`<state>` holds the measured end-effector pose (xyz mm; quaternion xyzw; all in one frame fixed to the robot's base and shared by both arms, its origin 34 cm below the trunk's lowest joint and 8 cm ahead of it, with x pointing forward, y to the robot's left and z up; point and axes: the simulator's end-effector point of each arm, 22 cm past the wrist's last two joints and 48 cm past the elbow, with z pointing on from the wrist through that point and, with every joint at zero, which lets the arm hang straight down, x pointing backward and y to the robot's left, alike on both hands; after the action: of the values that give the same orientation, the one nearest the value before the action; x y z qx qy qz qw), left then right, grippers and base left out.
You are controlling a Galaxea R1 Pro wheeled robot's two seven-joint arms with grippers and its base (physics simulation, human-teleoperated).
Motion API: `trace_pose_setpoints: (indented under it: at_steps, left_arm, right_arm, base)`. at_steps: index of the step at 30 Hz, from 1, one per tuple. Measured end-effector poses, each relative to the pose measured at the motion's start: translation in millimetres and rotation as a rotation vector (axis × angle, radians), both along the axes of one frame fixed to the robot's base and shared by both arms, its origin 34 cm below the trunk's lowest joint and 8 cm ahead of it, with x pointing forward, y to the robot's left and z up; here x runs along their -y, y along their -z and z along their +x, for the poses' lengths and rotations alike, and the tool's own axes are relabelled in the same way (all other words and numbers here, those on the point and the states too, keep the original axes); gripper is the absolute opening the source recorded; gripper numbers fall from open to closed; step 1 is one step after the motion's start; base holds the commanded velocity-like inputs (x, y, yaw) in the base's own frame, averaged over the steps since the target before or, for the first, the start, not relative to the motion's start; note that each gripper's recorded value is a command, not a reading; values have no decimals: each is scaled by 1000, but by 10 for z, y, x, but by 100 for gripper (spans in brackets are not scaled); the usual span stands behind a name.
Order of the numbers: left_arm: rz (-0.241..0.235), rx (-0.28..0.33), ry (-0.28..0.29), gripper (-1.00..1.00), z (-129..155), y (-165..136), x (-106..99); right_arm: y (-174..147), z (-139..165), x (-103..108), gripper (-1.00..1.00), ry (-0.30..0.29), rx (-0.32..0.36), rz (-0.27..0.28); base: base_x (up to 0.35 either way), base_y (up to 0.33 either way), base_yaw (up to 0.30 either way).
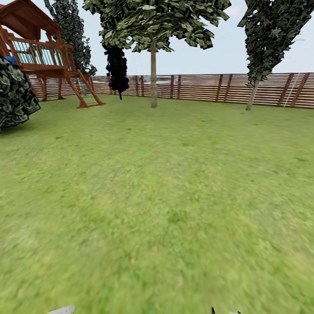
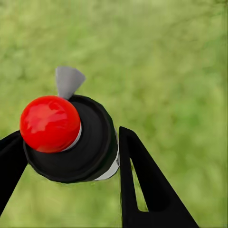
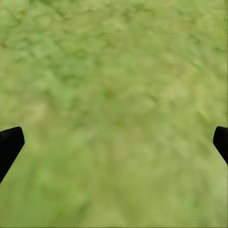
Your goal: In the garden, pick up the pesticide atomizer on the floor and spray pesticide onto both trees until each tree trunk is fully covered.
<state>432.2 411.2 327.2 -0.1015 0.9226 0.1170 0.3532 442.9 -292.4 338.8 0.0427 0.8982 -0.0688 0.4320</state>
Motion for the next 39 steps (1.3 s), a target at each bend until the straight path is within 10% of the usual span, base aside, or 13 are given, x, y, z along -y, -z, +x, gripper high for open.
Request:
trace_pose_setpoints:
  at_steps: [39]
  left_arm:
    - [-1,-1,0,-100,-2,3,8]
  right_arm:
    - [0,0,-1,100,0,0,0]
  base:
    - [339,0,0]
